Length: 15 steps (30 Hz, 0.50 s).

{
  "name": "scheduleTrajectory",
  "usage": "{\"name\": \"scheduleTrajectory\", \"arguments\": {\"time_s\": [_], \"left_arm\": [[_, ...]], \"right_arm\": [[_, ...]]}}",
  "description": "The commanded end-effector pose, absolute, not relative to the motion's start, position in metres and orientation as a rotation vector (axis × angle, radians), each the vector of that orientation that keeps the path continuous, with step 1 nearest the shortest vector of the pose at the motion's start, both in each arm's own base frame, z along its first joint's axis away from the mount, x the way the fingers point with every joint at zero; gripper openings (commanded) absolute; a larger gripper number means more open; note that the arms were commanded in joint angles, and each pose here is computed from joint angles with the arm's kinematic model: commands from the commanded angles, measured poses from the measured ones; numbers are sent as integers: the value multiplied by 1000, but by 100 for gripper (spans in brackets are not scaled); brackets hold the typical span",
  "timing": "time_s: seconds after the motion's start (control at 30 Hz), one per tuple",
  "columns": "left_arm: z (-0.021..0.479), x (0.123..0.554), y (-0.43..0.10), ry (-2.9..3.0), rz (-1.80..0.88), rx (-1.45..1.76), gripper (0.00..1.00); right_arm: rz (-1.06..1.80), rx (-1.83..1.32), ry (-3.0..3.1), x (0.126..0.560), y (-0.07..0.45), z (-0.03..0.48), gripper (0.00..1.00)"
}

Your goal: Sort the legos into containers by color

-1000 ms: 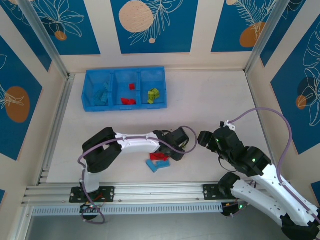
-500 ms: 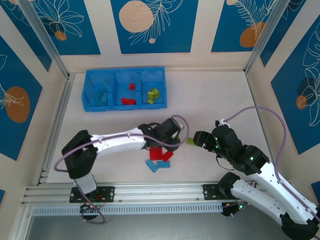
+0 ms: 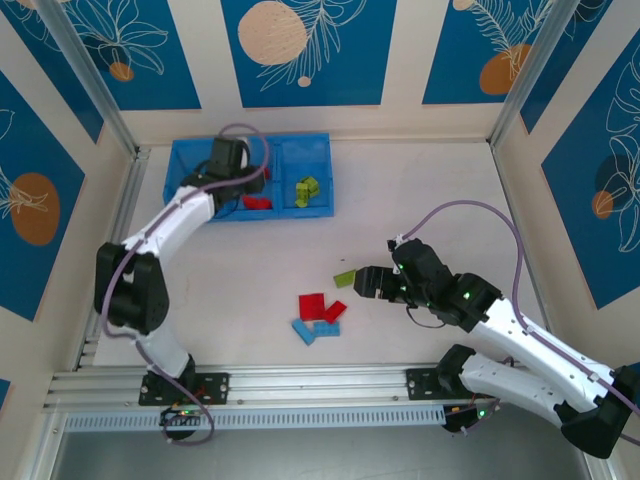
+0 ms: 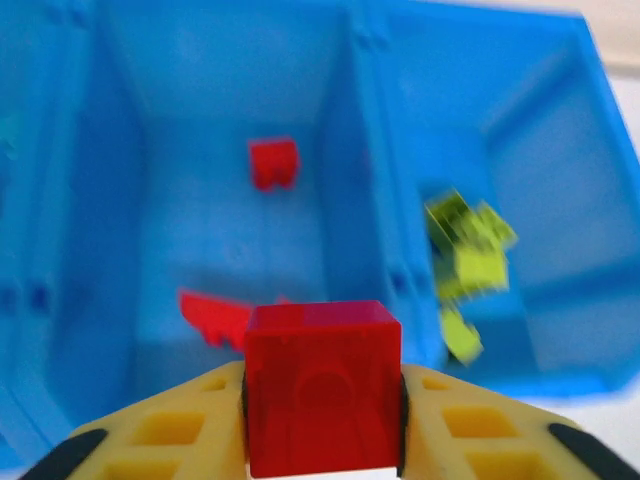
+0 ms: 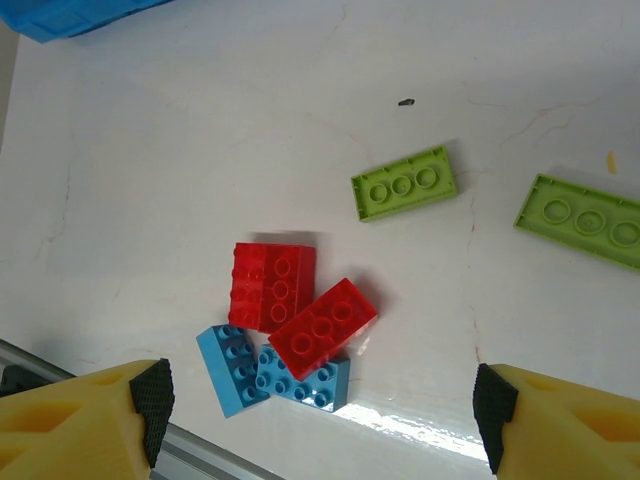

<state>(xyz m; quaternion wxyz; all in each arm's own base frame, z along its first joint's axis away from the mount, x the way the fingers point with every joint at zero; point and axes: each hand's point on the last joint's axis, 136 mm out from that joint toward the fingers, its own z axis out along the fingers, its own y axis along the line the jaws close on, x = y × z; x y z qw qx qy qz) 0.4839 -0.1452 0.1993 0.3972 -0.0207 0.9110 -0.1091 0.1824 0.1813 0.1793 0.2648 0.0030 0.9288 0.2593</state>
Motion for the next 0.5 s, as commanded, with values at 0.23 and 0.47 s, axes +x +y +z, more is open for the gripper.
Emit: {"name": "scheduleTrajectory", "arguments": {"time_s": [0.23, 0.47], "left_arm": [[208, 533, -151, 2362, -375, -21, 57], [272, 449, -189, 2213, -575, 145, 55]], "right_arm": [[622, 138, 2536, 182, 166, 172, 84], [392, 324, 2586, 206, 135, 145, 89]]}}
